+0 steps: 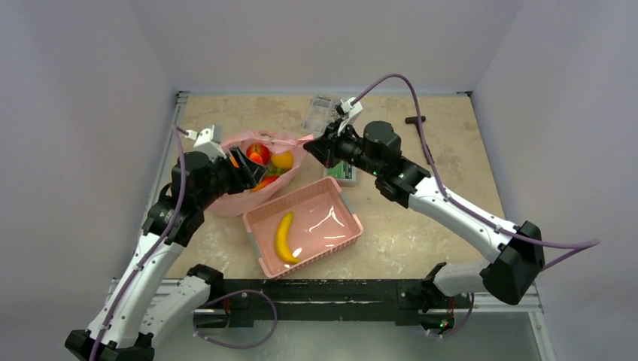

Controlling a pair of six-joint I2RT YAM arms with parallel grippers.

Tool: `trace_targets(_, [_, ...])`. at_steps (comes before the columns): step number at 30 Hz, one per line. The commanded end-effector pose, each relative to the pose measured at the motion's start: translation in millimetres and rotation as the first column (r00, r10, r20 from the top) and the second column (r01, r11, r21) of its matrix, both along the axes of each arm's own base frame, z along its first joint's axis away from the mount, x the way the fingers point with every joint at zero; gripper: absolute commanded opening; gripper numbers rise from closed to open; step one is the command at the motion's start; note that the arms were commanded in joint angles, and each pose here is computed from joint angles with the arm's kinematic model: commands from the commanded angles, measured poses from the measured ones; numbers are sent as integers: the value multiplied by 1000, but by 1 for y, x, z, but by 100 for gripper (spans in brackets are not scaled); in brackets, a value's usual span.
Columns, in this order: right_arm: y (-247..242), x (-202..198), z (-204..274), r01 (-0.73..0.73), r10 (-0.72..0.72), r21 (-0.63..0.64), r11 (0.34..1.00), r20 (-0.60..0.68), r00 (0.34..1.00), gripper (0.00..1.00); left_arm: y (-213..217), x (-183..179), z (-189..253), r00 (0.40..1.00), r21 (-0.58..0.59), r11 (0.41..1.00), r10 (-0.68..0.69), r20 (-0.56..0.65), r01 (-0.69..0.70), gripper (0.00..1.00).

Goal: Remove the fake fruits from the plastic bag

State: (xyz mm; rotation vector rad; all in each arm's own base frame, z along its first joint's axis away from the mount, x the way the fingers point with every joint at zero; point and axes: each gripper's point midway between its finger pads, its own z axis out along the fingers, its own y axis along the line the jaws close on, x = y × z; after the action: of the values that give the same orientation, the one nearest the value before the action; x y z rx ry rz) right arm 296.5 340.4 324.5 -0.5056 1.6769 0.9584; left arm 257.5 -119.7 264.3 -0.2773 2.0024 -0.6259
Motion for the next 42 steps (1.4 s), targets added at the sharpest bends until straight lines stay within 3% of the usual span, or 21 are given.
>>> trace_targets(1, [-7, -9, 25, -20, 18, 31, 999, 56, 998, 0, -61, -32, 39, 901, -76, 901, -418, 114, 427, 0])
trace_targets(5, [-6, -11, 27, -30, 28, 33, 999, 60, 998, 0, -88, -68, 15, 756, -130, 746, -652, 52, 653, 0])
trace_targets(9, [-5, -13, 25, -44, 42, 34, 998, 58, 997, 0, -109, -94, -10, 669, -133, 661, -742, 31, 739, 0])
trace_targets(15, [-10, -17, 20, -35, 34, 35, 999, 51, 998, 0, -141, -101, -63, 679, -21, 684, -728, -100, 730, 0])
trace_targets(23, [-18, -23, 20, -26, 25, 26, 999, 47, 999, 0, -134, -82, -147, 802, 63, 824, -527, -281, 563, 0])
trace_targets(27, [-20, -21, 15, -11, 11, 7, 1000, 45, 999, 0, -138, -84, -176, 776, 65, 813, -526, -348, 579, 1])
trace_targets(29, [-23, -21, 9, 0, 0, 3, 1000, 36, 999, 0, -136, -86, -189, 776, 64, 821, -507, -376, 567, 9])
trace_targets(37, [-27, -25, -14, 5, -5, -27, 1000, 2, 1000, 0, -123, -91, -186, 796, 78, 839, -476, -374, 539, 68])
trace_targets(41, [-27, -29, -20, -13, 12, -41, 999, -11, 1000, 0, -120, -90, -160, 817, 73, 847, -481, -318, 527, 77])
trace_targets(42, [-27, -31, -21, -21, 20, -44, 999, -14, 1000, 0, -119, -90, -152, 822, 71, 848, -485, -298, 526, 84])
